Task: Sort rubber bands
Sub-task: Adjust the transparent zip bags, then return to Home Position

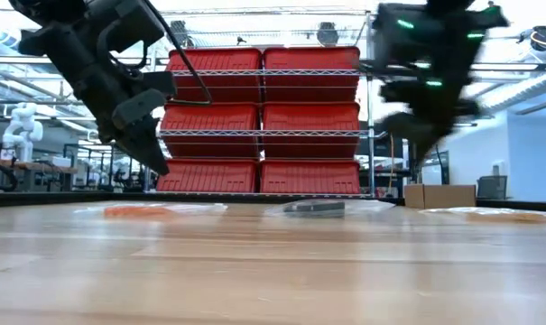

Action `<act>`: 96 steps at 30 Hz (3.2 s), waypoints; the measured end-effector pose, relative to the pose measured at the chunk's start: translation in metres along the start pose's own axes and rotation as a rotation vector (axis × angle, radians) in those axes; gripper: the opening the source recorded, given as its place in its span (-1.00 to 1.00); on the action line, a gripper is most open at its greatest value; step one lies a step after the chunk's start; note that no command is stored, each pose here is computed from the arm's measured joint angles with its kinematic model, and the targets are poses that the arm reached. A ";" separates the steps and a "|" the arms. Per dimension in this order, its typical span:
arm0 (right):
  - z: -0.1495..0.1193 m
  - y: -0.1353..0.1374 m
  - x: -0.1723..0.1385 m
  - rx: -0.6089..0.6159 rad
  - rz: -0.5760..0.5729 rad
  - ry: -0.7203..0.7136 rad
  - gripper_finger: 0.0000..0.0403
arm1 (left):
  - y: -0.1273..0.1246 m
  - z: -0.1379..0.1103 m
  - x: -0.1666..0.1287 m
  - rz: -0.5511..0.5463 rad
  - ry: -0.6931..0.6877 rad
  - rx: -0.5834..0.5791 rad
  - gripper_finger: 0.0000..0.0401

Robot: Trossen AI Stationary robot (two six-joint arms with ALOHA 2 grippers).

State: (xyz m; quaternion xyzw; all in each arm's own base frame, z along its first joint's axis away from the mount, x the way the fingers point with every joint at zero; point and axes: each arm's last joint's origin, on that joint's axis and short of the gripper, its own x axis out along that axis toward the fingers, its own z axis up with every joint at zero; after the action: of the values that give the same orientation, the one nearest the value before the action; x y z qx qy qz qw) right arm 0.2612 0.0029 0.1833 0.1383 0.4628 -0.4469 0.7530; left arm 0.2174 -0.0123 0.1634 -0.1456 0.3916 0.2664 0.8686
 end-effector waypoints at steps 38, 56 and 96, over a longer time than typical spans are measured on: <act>-0.065 -0.019 -0.032 0.228 0.156 -0.100 -1.00 | 0.008 0.003 -0.039 -0.164 -0.203 0.032 -0.99; -0.055 -0.086 -0.006 -0.225 0.808 -0.798 -1.00 | 0.062 -0.016 -0.068 -0.252 -0.921 0.141 -0.99; -0.093 -0.129 -0.001 -0.167 0.787 -0.918 -1.00 | 0.083 -0.065 -0.074 -0.120 -0.813 0.185 -0.99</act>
State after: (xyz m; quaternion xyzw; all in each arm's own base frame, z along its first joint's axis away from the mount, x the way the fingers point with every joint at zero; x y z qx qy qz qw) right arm 0.1044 -0.0108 0.1608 0.0328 0.0388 -0.1116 0.9925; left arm 0.0900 -0.0002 0.1735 0.0273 0.0301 0.2150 0.9758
